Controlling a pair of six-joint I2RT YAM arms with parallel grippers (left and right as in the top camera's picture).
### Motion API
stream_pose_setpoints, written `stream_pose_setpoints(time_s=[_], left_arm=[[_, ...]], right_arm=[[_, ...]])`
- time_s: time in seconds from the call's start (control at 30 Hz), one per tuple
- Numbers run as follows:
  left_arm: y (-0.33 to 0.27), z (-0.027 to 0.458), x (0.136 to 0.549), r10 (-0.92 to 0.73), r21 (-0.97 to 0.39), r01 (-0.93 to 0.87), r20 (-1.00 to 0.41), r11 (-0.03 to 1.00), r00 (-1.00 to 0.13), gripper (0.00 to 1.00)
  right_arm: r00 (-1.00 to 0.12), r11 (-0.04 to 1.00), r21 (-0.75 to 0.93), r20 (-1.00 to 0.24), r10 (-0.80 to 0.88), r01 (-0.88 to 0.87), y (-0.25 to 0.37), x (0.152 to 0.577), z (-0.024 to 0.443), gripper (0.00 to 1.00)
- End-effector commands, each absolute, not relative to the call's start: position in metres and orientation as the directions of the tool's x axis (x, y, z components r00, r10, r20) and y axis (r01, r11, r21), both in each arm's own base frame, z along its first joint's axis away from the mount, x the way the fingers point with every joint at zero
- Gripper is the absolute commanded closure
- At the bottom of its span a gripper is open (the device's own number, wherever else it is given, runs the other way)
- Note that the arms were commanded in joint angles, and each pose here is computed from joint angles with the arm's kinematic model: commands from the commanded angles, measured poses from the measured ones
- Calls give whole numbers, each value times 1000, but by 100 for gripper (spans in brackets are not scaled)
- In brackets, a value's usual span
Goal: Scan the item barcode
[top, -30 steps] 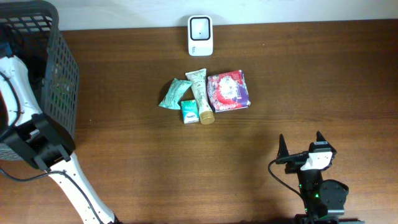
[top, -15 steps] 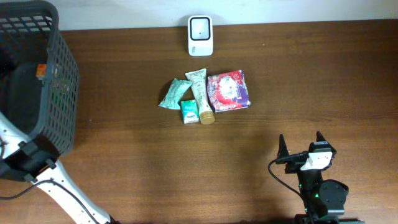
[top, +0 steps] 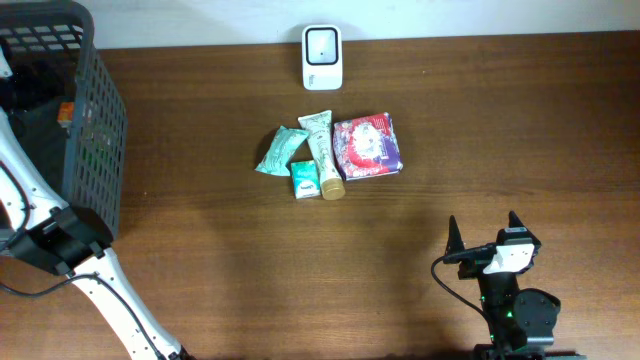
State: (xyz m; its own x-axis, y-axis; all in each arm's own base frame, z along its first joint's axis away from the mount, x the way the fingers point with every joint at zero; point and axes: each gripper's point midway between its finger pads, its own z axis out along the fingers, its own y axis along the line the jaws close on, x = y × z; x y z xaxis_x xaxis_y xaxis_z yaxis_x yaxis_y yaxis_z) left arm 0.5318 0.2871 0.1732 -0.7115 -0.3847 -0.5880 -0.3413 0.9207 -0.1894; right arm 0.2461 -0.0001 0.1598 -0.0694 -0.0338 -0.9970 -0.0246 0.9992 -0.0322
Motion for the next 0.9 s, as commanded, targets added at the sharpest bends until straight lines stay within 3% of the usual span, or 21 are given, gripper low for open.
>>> stream_pose_setpoints(time_s=[0.0,0.17,0.37,0.43,0.6,0.7,0.77,0.8,0.83,0.87], left_arm=[[295,150,534,-362,-179,-319,-577,931,-732,1],[289,172,533,-356,-209,-289,-602,934,-715,7],[249,319,505,-288,-268,-121,-774,956,-564,5],[232,346,487,-283,-278,-96,-784,956,-553,3],[214,333,458,-347,-337,-145,-682,930,-644,4],[219,316,442,-378,-306,-233,-612,923,-695,16],[230,308,437,-409,-273,-305,-588,912,-698,58],[232,306,437,-435,-281,-332,-577,901,-691,67],[234,304,436,-453,-278,-357,-566,892,-689,99],[239,302,433,-473,-267,-392,-559,880,-681,100]], right_arm=[[-73,999,-35,-997,-37,-17,-2,246,157,1],[-74,999,-35,-997,-37,-17,-2,246,157,1],[-73,999,-35,-997,-37,-17,-2,246,157,1],[-73,999,-35,-997,-37,-17,-2,246,157,1],[-73,999,-35,-997,-37,-17,-2,246,157,1],[-73,999,-35,-997,-37,-17,-2,246,157,1],[-74,999,-35,-997,-37,-17,-2,246,157,1],[-74,999,-35,-997,-37,-17,-2,246,157,1],[-73,999,-35,-997,-37,-17,-2,246,157,1],[-73,999,-35,-997,-37,-17,-2,246,157,1]])
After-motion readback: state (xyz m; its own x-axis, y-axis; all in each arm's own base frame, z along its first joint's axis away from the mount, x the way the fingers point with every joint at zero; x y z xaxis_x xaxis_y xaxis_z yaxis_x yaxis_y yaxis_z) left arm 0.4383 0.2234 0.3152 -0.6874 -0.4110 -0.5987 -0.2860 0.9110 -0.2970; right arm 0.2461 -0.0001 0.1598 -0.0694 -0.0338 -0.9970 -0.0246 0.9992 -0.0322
